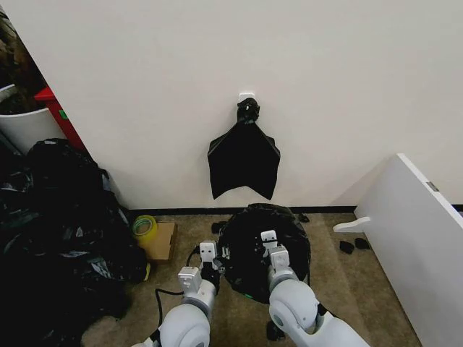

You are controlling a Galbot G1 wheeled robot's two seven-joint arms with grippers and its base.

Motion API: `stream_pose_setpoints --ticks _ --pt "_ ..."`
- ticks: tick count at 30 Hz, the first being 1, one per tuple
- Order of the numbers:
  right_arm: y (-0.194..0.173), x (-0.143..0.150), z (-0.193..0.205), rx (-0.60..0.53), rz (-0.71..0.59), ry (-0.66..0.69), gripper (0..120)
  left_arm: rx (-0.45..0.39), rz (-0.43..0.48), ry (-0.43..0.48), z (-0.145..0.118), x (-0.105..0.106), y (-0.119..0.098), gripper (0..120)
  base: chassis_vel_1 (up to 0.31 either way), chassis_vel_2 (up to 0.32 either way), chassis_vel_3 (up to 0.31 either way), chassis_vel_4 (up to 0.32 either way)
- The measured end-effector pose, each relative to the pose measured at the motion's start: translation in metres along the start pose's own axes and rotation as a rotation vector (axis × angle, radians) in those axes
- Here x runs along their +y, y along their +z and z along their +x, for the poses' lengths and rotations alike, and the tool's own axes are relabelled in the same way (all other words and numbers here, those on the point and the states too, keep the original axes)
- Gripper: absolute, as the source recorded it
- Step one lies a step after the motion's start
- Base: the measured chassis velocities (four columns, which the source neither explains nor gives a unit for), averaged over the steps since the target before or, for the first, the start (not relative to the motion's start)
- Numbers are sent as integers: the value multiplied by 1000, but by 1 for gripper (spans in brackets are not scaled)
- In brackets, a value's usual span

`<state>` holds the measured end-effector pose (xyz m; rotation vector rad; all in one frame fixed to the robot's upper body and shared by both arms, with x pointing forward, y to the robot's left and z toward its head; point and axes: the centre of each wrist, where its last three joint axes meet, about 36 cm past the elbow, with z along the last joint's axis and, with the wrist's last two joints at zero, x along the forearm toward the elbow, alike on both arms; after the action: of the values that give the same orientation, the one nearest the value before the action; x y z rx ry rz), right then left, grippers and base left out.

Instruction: Place the garbage bag over the trash bin.

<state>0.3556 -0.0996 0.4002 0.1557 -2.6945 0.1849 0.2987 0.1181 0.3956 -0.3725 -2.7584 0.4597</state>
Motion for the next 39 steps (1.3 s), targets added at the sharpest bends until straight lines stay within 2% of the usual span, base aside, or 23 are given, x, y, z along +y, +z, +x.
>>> stream_pose_setpoints --ticks 7,12,20,23,28,31,39 --pt "0 9 -21 35 -31 7 0 12 -4 32 8 -2 2 0 0 0 0 0" --pt "7 5 -34 60 -16 31 0 11 -9 43 12 -3 2 0 0 0 0 0" --pt "11 -4 -23 67 22 35 0 3 -9 33 8 -2 1 0 0 0 0 0" --pt "-9 -13 6 98 -15 -45 0 -24 -39 21 3 5 2 0 0 0 0 0" --pt "-30 -24 30 142 -41 -133 0 -52 -79 36 2 10 4 0 0 0 0 0" --pt "-46 -30 51 211 -96 -233 0 -69 -101 49 2 12 8 0 0 0 0 0" --pt "-41 -28 44 305 -170 -273 0 -95 -141 75 3 11 14 0 0 0 0 0"
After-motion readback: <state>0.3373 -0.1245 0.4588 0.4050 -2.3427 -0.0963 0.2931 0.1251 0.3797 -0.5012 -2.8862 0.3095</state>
